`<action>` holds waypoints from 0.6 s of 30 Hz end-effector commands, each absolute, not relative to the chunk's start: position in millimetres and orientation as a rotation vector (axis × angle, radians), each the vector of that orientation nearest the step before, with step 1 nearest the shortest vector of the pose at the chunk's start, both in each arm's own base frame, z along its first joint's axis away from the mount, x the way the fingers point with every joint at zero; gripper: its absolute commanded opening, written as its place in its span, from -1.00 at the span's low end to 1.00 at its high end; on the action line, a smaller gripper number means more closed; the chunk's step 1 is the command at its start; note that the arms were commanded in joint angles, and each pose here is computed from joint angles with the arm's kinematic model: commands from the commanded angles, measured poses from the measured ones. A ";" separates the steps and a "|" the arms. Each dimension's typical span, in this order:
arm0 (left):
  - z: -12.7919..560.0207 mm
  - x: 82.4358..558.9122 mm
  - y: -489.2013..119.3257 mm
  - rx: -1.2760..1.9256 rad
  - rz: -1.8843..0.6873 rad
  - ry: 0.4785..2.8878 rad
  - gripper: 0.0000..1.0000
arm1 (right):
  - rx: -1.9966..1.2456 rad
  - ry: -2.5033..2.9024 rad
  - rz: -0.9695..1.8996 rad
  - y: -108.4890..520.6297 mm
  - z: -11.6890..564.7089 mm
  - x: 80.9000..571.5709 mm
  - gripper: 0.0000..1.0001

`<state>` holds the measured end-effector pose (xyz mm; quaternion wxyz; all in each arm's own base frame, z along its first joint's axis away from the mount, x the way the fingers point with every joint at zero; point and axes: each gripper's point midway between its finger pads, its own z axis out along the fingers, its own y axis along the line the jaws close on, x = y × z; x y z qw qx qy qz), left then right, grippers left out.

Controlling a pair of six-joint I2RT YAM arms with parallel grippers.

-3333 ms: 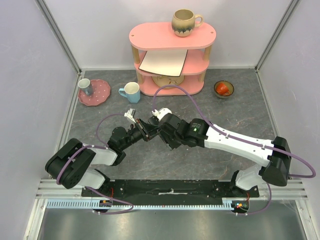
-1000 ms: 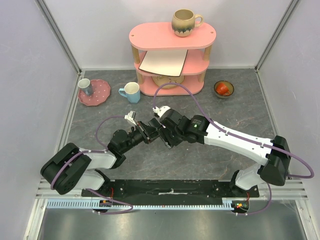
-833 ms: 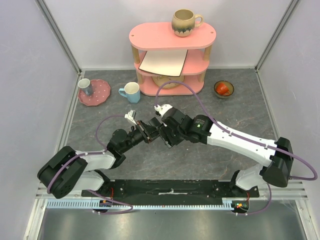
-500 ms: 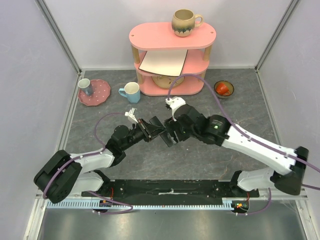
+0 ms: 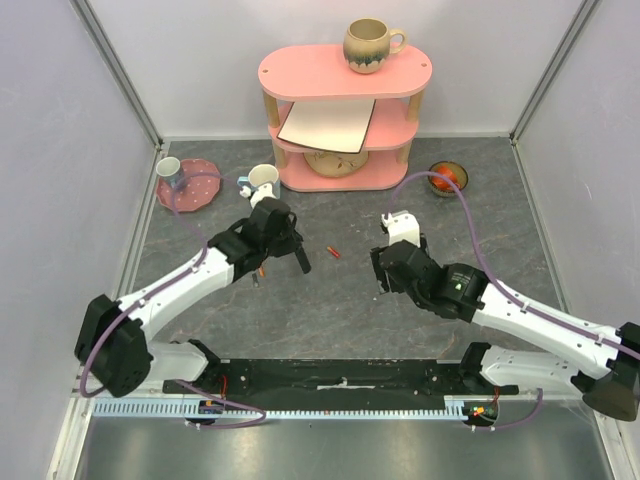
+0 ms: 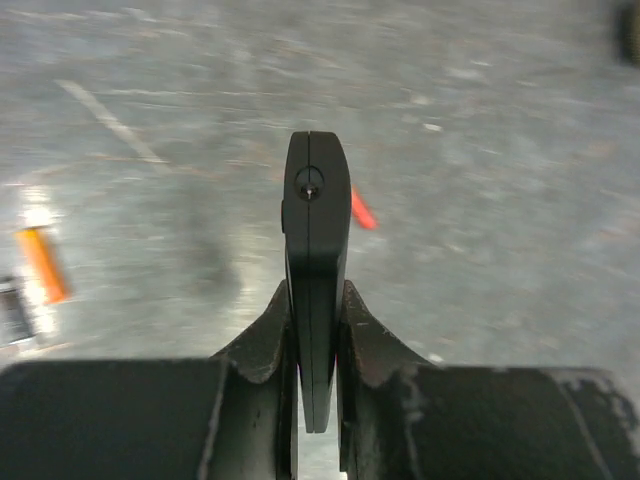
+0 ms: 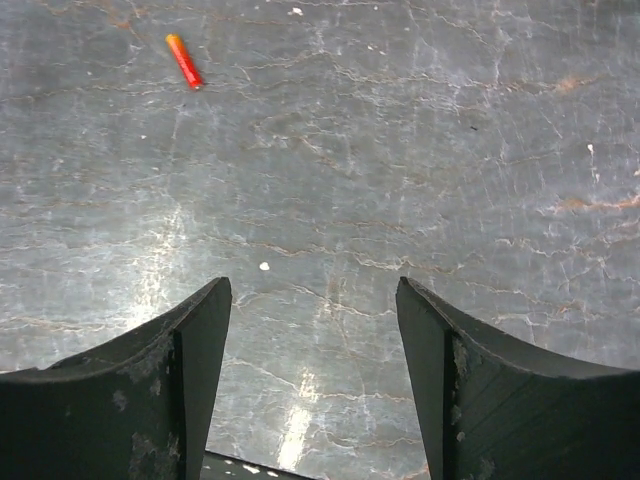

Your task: Load the batteries into the remote control

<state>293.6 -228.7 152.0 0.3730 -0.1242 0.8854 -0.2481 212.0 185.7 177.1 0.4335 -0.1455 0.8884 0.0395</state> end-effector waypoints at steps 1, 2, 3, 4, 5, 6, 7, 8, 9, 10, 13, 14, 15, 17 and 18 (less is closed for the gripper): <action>128.2 279.2 -133.5 -0.280 0.116 2.430 -0.96 | -0.180 2.078 0.187 187.4 200.3 227.1 0.48; 131.2 290.0 -132.5 -0.276 0.200 2.429 -0.96 | -0.194 2.082 0.195 190.4 196.7 226.2 0.49; 131.7 292.8 -129.9 -0.282 0.253 2.435 -0.96 | -0.206 2.087 0.185 190.1 193.6 226.8 0.49; 137.7 294.4 -128.2 -0.273 0.320 2.459 -0.97 | -0.214 2.092 0.180 190.9 190.8 226.5 0.49; 138.0 299.2 -126.0 -0.262 0.391 2.454 -0.96 | -0.223 2.102 0.168 190.6 186.5 226.7 0.49; 118.9 302.4 -125.9 -0.226 0.506 2.497 -0.96 | -0.228 2.107 0.165 191.4 184.1 226.4 0.49; 125.5 311.3 -132.9 -0.212 0.535 2.486 -0.96 | -0.228 2.110 0.163 191.2 183.0 226.5 0.49; 124.2 310.2 -126.6 -0.175 0.639 2.490 -0.97 | -0.236 2.116 0.163 191.3 180.3 225.2 0.49; 104.7 312.3 -126.9 -0.137 0.750 2.516 -0.97 | -0.237 2.117 0.165 190.9 179.5 224.4 0.49; 108.9 322.1 -132.1 -0.128 0.778 2.486 -0.97 | -0.240 2.112 0.173 189.5 180.8 223.1 0.49; 83.7 324.7 -139.4 -0.061 0.865 2.538 -0.97 | -0.241 2.107 0.182 185.2 179.6 219.6 0.49; 75.6 329.7 -146.5 -0.053 0.828 2.547 -0.97 | -0.236 2.102 0.190 182.4 180.3 218.0 0.49; 70.0 331.0 -149.4 -0.017 0.822 2.564 -0.96 | -0.235 2.098 0.196 181.5 181.1 216.9 0.49; 57.2 331.7 -157.7 0.001 0.780 2.601 -0.96 | -0.229 2.086 0.209 178.0 184.4 215.0 0.50; 53.1 335.8 -164.0 0.008 0.736 2.603 -0.96 | -0.224 2.082 0.215 176.9 185.1 214.2 0.50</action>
